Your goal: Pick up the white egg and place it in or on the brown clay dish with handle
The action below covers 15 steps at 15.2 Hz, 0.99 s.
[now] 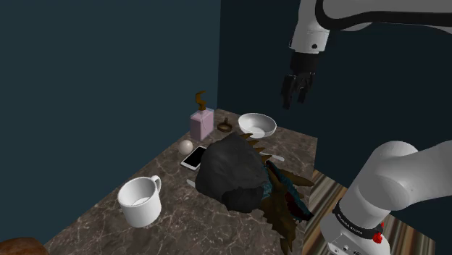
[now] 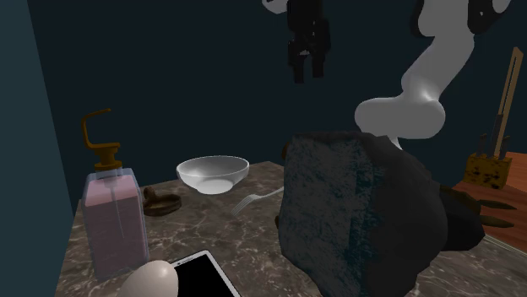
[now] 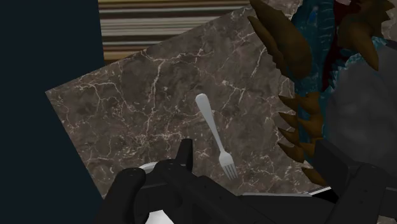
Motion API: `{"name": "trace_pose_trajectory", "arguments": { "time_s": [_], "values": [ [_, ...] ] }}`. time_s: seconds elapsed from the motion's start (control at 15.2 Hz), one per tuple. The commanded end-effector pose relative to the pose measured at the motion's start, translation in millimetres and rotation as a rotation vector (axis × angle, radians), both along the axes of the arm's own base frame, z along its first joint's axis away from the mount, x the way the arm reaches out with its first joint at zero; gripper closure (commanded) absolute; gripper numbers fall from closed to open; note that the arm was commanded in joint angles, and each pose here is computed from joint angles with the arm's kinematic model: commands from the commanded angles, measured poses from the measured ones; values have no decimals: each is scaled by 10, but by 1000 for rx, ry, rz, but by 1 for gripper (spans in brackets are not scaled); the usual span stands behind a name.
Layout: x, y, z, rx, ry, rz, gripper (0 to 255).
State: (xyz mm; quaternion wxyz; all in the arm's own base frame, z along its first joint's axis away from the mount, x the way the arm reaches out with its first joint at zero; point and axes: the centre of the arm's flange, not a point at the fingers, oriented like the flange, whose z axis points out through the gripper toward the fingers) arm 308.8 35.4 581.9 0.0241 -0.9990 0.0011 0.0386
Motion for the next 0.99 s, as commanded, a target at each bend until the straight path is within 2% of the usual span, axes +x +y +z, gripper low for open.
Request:
{"name": "trace_pose_trajectory", "arguments": {
  "time_s": [0.0,0.92],
  "values": [
    [0,0,0,0,0,0,0],
    [1394,1082,-812,-45,43,56,0]
  ]
}}
